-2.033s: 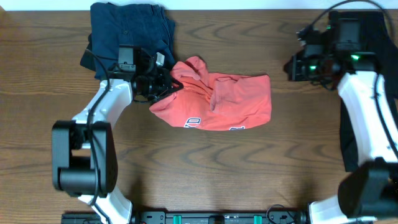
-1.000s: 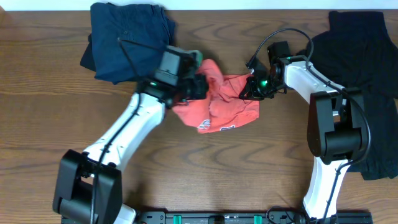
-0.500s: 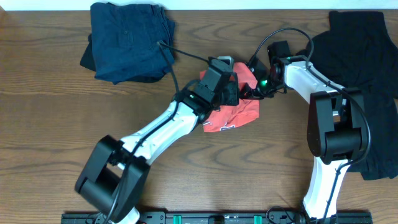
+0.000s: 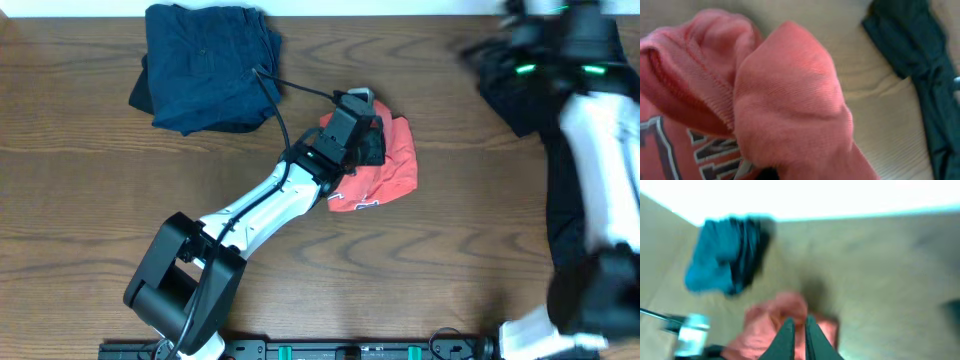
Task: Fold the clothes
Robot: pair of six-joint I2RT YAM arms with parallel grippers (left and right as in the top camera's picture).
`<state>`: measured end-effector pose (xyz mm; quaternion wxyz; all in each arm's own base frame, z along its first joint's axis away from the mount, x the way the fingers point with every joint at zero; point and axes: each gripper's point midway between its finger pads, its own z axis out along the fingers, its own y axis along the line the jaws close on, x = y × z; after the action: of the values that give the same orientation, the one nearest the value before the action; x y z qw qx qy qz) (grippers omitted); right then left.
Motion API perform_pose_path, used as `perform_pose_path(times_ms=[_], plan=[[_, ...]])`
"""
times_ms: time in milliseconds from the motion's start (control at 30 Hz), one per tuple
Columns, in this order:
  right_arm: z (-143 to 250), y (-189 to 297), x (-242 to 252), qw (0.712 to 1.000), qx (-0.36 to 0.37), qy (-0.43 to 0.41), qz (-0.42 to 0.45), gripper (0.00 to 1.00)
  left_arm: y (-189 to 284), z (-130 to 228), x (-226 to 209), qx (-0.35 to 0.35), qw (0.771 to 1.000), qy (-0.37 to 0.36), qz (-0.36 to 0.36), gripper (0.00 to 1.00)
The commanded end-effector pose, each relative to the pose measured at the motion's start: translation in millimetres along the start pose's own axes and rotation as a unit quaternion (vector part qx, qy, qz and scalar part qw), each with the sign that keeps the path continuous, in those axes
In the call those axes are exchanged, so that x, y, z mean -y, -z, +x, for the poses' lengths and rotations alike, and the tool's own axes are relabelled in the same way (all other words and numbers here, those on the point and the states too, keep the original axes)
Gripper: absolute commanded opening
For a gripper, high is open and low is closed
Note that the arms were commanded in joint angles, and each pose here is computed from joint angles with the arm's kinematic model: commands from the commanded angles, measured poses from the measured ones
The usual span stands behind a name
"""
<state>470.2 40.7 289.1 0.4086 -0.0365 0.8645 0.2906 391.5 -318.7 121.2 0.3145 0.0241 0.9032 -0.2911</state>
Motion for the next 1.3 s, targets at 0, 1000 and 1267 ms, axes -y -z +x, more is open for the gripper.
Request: perform_pose_path(times_ms=[0,1000,1267], plan=[[-15.5,36.8,3.1,0.999,0.036,-0.011,0.013,0.13,3.5,-11.3,22.5,0.012,0.999,-0.005,0.049,0.25],[83.1,-19.4,-57.4,0.979,-0.149,0.116,-0.070,0.48,223.5,-137.0,-158.5,0.162,0.962,0.152,-0.161,0.98],[179.0,-71.1,-115.5,0.885,-0.287,0.346,-0.120,0.71,221.0,-128.6,-169.4,0.135,0.967,0.112,-0.183,0.98]])
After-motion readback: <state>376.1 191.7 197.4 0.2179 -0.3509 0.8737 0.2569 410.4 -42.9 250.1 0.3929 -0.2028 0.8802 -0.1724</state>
